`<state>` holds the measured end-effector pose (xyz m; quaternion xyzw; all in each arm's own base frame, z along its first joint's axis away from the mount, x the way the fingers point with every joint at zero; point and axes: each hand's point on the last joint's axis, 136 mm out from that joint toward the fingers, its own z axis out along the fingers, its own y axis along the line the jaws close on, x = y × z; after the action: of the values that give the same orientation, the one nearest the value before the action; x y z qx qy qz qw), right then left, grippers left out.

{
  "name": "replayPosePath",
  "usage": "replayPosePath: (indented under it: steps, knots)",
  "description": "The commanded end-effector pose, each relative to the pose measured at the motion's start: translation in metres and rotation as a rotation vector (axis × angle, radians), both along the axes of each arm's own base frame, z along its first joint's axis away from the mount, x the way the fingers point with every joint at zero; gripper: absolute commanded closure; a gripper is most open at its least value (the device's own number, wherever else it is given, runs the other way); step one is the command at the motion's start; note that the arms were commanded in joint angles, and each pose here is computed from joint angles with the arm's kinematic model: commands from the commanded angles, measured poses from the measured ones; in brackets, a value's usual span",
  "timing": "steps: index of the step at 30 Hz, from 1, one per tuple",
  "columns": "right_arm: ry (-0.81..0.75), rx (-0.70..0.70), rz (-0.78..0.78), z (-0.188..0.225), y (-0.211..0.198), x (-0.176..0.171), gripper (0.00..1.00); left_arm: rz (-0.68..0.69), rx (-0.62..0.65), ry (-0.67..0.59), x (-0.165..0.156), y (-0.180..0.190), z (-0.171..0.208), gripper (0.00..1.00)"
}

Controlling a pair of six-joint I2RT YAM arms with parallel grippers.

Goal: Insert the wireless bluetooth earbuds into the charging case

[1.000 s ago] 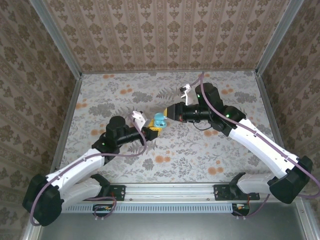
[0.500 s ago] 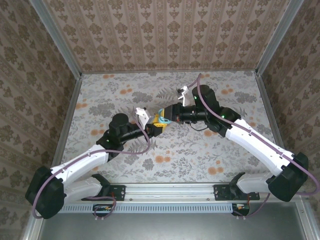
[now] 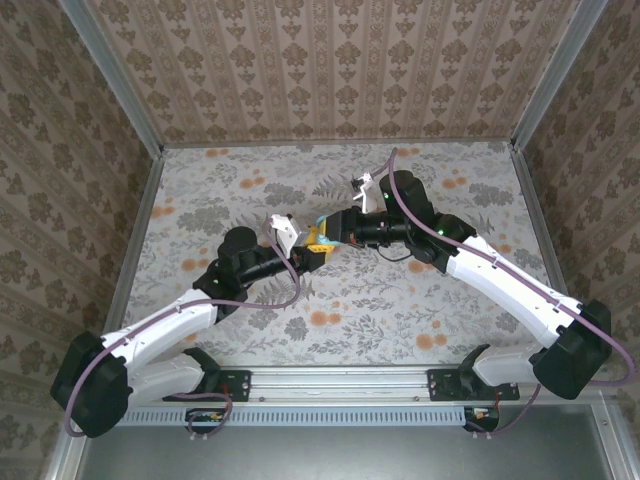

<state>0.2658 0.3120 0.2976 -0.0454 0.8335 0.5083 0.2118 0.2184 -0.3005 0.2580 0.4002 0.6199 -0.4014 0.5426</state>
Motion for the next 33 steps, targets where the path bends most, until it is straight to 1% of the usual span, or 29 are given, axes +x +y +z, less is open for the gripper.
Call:
replayPosePath:
  steps: [1, 12, 17, 21, 27, 33]
  knots:
    - [0.018, -0.033, -0.017, -0.013, 0.000, 0.001, 0.77, 0.006, -0.078, -0.069, 0.000, -0.001, 0.034, 0.72]
    - [0.003, -0.070, -0.072, -0.018, -0.006, 0.010, 0.77, -0.011, -0.081, -0.077, -0.004, -0.001, 0.037, 0.72]
    - [-0.009, -0.055, -0.081, -0.014, -0.004, 0.014, 0.77, -0.015, -0.088, -0.081, -0.005, -0.001, 0.041, 0.72]
    - [-0.009, -0.042, -0.057, -0.010, 0.002, 0.012, 0.77, -0.001, -0.090, -0.084, -0.003, 0.001, 0.042, 0.72]
    - [-0.008, -0.078, -0.013, -0.014, 0.007, 0.002, 0.75, 0.029, -0.102, -0.094, 0.000, 0.004, 0.046, 0.72]
    - [-0.012, -0.106, -0.035, -0.015, 0.001, 0.003, 0.71, 0.029, -0.109, -0.098, 0.000, 0.004, 0.049, 0.71]
